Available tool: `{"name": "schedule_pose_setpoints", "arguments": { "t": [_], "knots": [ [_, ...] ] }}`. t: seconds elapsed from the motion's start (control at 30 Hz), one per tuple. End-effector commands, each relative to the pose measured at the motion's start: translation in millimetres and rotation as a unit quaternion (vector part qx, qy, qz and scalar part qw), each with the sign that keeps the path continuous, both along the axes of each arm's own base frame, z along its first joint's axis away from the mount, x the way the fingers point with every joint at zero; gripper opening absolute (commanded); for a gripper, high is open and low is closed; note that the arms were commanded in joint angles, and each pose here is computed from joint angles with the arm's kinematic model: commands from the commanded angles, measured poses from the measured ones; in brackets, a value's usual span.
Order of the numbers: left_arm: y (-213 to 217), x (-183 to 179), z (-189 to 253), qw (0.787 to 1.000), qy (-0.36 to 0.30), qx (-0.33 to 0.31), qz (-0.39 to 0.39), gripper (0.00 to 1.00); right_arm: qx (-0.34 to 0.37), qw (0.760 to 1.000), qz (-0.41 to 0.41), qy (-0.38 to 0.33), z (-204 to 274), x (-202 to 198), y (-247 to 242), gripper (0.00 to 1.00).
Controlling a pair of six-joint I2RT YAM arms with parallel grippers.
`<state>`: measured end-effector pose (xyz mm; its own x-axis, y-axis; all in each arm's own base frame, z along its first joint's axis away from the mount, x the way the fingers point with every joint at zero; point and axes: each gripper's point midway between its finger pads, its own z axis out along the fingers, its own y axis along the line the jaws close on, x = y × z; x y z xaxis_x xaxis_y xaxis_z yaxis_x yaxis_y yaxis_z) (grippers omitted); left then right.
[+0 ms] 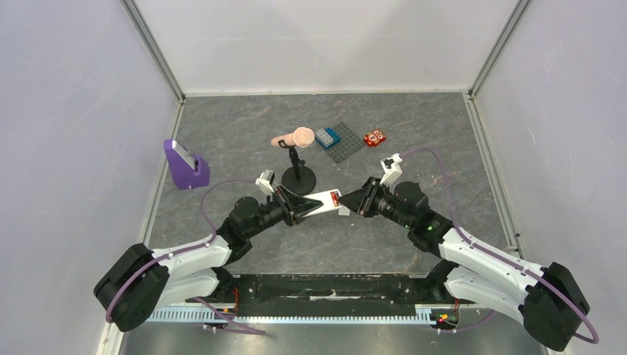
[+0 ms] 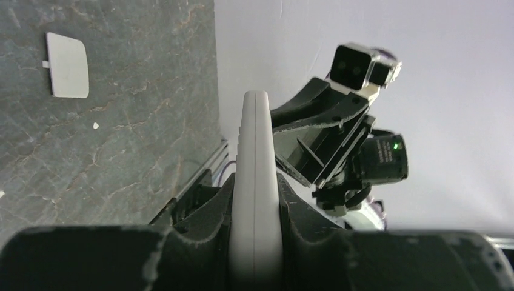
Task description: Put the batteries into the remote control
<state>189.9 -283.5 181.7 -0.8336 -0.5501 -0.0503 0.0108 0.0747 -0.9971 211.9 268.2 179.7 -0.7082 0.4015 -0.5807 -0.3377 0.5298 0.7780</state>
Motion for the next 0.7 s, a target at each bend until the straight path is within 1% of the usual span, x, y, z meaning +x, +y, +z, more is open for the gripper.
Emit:
{"name": "schedule_pose_setpoints", "arguments": {
  "t": [0.0,0.03,0.17,0.23,0.3,0.37,0.47,0.53,0.57,0.63,0.67],
  "knots": [
    [-16,-23,42,0.984,-0.16,0.015,-0.083,0.02,0.012,1.0,0.025,-0.004,7,-8,7,0.3],
    [-15,-22,37,0.982,-0.168,0.037,-0.082,0.02,0.013,1.0,0.024,-0.004,8,-8,6,0.35],
    [-7,-15,14,0.968,-0.211,0.12,-0.07,0.02,0.021,1.0,0.014,-0.016,19,-9,0,0.64],
    [0,-12,6,0.96,-0.229,0.151,-0.06,0.02,0.028,0.999,0.013,-0.027,26,-11,-3,0.74],
    [4,-11,2,0.953,-0.247,0.166,-0.053,0.02,0.032,0.999,0.011,-0.04,33,-11,-5,0.79],
    [8,-11,0,0.947,-0.262,0.178,-0.047,0.02,0.035,0.998,0.012,-0.05,38,-12,-7,0.81],
    [15,-7,-6,0.941,-0.267,0.203,-0.036,0.02,0.015,0.998,0.002,-0.059,37,-8,-11,0.82],
    [19,-6,-9,0.939,-0.265,0.219,-0.03,0.02,-0.023,0.998,-0.016,-0.063,29,0,-18,0.82],
    [22,-5,-12,0.937,-0.26,0.231,-0.028,0.02,-0.053,0.996,-0.028,-0.068,23,6,-24,0.82],
    [27,-3,-15,0.935,-0.255,0.245,-0.021,0.02,-0.127,0.988,-0.05,-0.073,7,20,-36,0.83],
    [29,-3,-16,0.935,-0.249,0.251,-0.018,0.02,-0.179,0.98,-0.048,-0.072,-7,24,-43,0.83]
  ]
}}
